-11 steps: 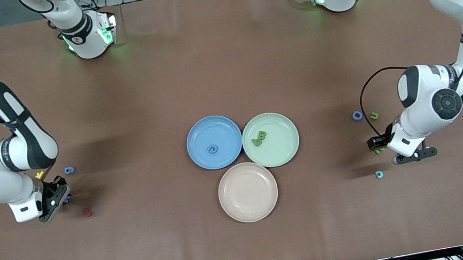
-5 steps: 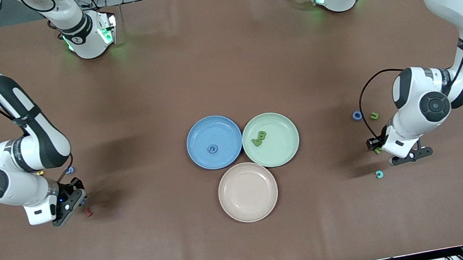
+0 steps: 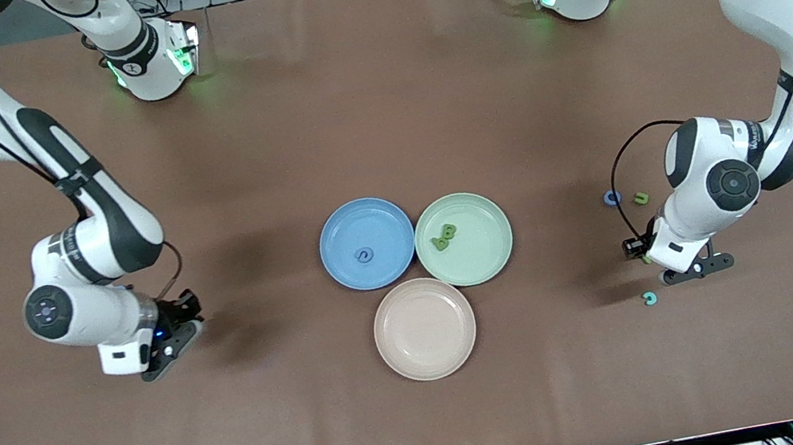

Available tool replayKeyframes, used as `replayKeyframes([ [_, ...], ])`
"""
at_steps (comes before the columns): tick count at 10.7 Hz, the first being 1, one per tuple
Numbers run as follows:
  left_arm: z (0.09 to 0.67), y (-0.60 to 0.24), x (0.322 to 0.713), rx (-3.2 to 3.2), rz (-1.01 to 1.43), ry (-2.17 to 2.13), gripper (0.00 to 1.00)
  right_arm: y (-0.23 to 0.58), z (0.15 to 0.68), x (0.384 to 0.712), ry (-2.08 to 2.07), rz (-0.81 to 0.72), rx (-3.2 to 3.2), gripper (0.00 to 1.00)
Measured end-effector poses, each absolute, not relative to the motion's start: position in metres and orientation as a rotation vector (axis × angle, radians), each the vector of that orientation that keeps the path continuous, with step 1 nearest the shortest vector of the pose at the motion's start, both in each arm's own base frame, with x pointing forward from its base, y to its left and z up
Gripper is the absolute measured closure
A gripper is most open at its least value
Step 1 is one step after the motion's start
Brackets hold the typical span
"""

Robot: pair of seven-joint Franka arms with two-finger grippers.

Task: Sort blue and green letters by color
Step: 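Carry the blue X to the blue plate and open the right gripper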

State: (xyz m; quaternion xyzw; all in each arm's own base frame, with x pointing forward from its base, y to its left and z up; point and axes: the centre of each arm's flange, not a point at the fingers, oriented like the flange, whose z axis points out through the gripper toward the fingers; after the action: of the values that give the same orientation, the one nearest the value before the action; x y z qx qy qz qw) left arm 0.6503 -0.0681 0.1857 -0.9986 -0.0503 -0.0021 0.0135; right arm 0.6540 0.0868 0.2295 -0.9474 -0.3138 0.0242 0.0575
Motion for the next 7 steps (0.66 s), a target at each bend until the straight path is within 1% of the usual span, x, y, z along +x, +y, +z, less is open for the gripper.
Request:
replayKeyframes([
  [4, 0.181, -0.063, 0.652, -3.092, -0.015, -0.134, 0.47, 0.201, 0.244, 0.63, -0.618, 0.107, -2.924, 0.72],
  [5, 0.18, -0.062, 0.653, -3.092, -0.017, -0.135, 0.5, 0.232, 0.246, 0.621, -0.536, 0.114, -2.943, 0.72],
  [6, 0.179, -0.062, 0.653, -3.092, -0.019, -0.135, 0.52, 0.267, 0.251, 0.611, -0.443, 0.116, -2.961, 0.72],
  [7, 0.18, -0.062, 0.654, -3.092, -0.024, -0.134, 0.61, 0.304, 0.257, 0.598, -0.345, 0.115, -2.976, 0.72],
])
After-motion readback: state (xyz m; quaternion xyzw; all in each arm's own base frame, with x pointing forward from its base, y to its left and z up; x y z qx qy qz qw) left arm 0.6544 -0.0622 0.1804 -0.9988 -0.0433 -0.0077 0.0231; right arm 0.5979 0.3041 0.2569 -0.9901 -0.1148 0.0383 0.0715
